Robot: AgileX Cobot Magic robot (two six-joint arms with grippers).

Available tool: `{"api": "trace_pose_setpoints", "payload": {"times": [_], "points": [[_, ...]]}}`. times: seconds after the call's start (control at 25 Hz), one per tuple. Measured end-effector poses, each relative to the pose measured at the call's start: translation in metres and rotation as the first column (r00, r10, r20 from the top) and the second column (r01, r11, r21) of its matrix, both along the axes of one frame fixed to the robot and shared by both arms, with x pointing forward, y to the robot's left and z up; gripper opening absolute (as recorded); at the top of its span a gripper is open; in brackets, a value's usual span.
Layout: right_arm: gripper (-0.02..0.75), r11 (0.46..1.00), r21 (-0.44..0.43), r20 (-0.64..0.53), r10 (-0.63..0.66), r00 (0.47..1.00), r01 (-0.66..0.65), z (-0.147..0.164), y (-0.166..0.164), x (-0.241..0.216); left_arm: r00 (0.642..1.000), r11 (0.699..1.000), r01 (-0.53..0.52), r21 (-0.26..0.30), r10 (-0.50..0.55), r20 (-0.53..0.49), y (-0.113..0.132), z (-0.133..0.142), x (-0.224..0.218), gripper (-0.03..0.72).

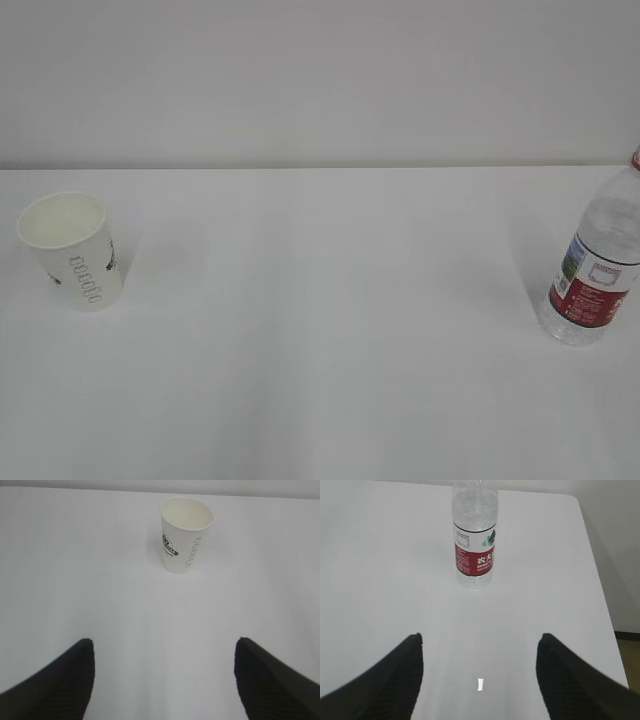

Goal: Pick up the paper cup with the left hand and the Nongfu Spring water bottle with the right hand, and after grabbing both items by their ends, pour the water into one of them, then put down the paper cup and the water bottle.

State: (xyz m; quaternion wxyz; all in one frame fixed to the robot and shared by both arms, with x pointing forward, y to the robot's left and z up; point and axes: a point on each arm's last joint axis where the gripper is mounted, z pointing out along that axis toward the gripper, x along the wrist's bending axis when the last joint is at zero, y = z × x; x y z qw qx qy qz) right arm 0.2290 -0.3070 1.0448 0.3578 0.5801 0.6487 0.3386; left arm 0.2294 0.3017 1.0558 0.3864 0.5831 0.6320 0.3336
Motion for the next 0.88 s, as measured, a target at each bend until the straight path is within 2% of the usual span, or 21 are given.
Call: {"api": "trace_pose_setpoints", "payload": {"times": [0.88], "points": [[0.533, 1.0, 0.0, 0.0, 0.0, 1.0, 0.0, 0.0, 0.0, 0.0, 1.0, 1.0, 0.0, 0.0, 0.0, 0.0, 0.0, 0.0, 0.0, 0.596]]}}
